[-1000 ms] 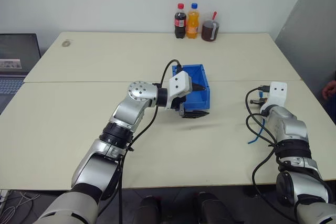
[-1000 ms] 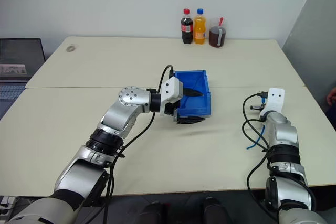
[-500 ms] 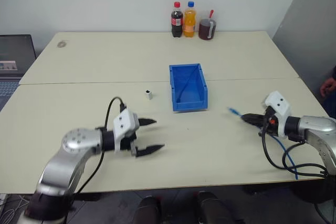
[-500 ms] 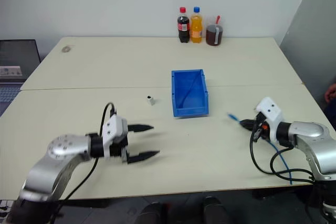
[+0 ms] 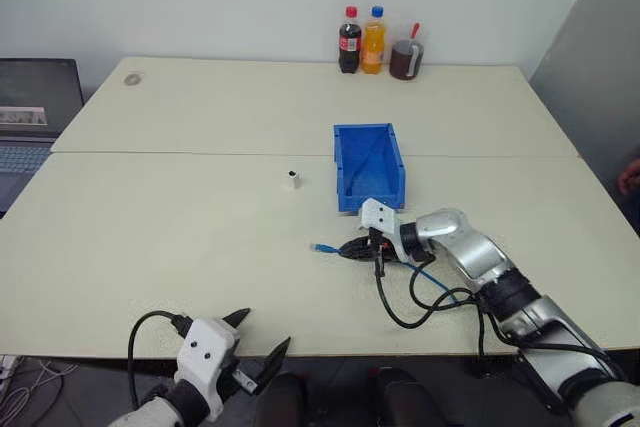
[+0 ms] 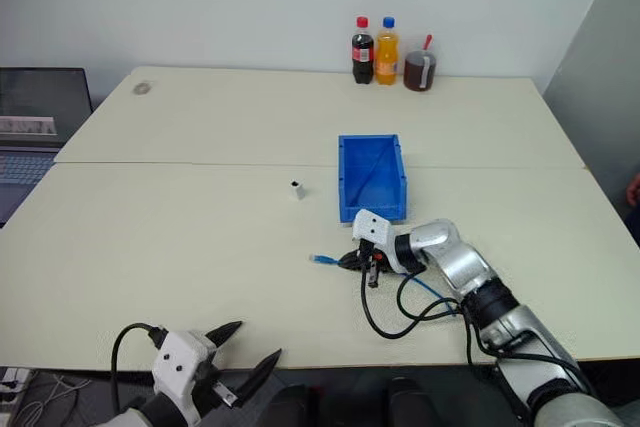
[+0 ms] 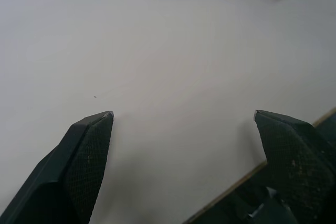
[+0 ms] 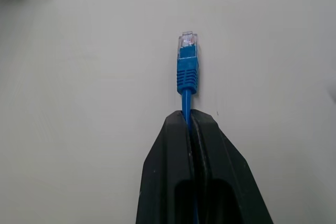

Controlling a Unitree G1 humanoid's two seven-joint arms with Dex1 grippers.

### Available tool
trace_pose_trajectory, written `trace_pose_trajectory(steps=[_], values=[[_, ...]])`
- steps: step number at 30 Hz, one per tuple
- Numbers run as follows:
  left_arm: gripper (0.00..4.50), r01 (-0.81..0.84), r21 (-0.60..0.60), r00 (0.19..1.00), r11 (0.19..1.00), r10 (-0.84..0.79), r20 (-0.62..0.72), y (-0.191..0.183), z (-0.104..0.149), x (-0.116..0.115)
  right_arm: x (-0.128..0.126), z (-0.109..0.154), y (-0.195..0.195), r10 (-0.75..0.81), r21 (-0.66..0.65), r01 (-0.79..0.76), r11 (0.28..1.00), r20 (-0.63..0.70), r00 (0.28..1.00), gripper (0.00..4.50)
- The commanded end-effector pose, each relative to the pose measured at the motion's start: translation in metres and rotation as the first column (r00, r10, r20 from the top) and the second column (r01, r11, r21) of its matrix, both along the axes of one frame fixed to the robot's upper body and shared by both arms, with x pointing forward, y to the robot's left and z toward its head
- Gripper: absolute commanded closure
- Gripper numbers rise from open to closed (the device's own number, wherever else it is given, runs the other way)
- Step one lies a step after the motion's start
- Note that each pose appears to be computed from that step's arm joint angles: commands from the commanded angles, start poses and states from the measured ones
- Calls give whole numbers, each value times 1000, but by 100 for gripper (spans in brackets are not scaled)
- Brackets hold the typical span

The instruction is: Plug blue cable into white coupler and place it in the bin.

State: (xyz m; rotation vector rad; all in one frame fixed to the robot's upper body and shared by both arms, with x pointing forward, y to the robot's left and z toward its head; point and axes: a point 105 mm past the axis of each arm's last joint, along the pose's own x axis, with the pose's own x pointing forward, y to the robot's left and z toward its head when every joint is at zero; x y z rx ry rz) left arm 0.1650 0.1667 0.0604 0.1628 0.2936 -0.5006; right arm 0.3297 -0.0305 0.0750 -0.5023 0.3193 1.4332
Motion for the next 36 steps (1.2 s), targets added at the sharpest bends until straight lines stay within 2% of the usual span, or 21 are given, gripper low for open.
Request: trace_pose_trajectory(steps=[1, 6, 10, 15, 17, 21, 27, 34, 36], values=[[0, -15, 37, 996, 999, 11, 86, 0, 15, 5, 2, -9, -8, 47, -57, -47, 997, 2, 999, 393], [0, 22, 73, 993, 997, -30, 114, 8, 20, 20, 0, -3, -12, 35, -22, -35, 999, 0, 999, 282], [0, 78, 82, 988, 994, -88, 124, 16, 27, 48, -4, 23, -21, -37, 57, 35, 998, 37, 999, 182], [0, 269, 136, 951, 954, -285, 122, 15, 39, 93, -34, 57, -39, -127, 172, 116, 978, 52, 991, 57], [0, 426, 164, 892, 890, -444, 87, 1, 40, 114, -50, 63, -52, -193, 211, 176, 962, 65, 979, 10], [0, 646, 217, 749, 732, -662, 1, -20, 36, 143, -73, 60, -68, -276, 210, 258, 943, 61, 959, 3], [0, 822, 278, 548, 498, -824, -146, -37, 14, 164, -69, 58, -79, -441, 233, 418, 878, 58, 896, 3], [0, 852, 329, 491, 408, -841, -229, -30, 2, 178, -74, 58, -91, -541, 247, 511, 824, 72, 838, 3], [35, 856, 332, 486, 397, -838, -249, -25, -1, 179, -78, 57, -92, -550, 245, 521, 818, 70, 832, 0]])
